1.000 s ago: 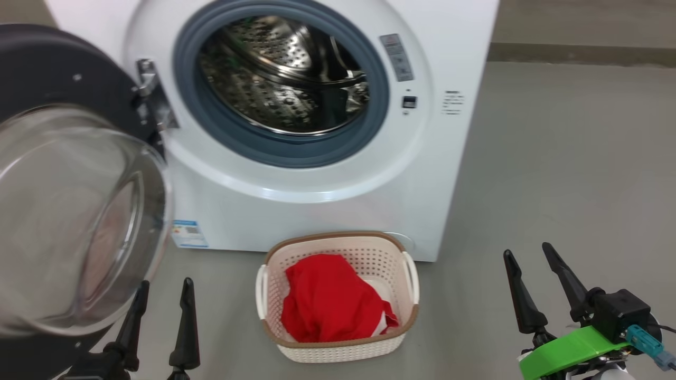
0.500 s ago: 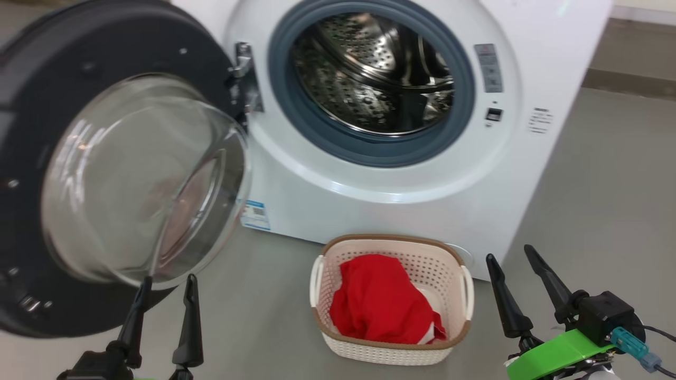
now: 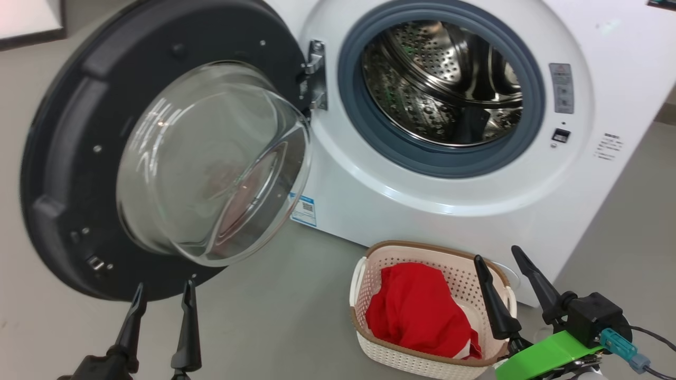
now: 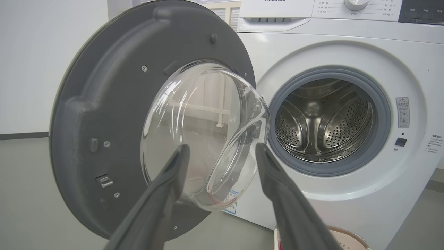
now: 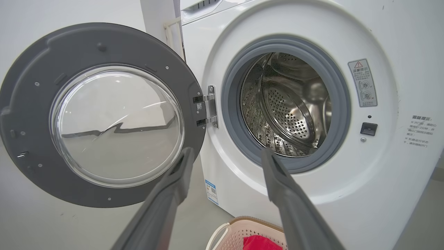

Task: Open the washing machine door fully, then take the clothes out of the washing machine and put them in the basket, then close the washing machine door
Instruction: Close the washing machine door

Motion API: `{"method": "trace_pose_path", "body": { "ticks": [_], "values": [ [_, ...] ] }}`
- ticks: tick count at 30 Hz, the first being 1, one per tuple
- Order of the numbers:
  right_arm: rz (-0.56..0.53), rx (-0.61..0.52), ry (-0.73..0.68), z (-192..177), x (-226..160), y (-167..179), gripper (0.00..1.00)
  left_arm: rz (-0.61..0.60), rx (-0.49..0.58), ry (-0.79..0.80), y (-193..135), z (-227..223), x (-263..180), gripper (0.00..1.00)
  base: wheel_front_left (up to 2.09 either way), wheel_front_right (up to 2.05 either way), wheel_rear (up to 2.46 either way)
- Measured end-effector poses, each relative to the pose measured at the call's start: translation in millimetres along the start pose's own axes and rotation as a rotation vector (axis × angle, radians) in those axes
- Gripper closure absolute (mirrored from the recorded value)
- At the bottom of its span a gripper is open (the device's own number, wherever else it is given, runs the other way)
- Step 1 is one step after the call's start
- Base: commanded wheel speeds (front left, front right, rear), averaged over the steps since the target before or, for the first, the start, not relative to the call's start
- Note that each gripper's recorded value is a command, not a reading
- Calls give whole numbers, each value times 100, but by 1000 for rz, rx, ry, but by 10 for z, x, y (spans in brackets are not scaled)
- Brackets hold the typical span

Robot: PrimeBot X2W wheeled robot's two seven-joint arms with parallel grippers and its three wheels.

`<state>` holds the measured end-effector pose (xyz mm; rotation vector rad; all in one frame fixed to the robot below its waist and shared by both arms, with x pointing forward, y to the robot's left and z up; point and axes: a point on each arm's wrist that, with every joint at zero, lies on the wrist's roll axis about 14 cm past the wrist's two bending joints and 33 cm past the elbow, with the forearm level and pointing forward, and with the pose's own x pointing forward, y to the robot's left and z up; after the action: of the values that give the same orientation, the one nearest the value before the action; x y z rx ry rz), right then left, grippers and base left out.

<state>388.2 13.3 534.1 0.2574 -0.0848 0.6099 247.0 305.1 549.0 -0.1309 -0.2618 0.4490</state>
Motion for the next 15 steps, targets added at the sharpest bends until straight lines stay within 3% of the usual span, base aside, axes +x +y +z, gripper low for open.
{"method": "trace_pose_path", "body": {
  "ticks": [15],
  "values": [
    [62,12,7,-40,142,186,0,78,21,-10,213,55,-77,0,0,0,0]
  ]
}}
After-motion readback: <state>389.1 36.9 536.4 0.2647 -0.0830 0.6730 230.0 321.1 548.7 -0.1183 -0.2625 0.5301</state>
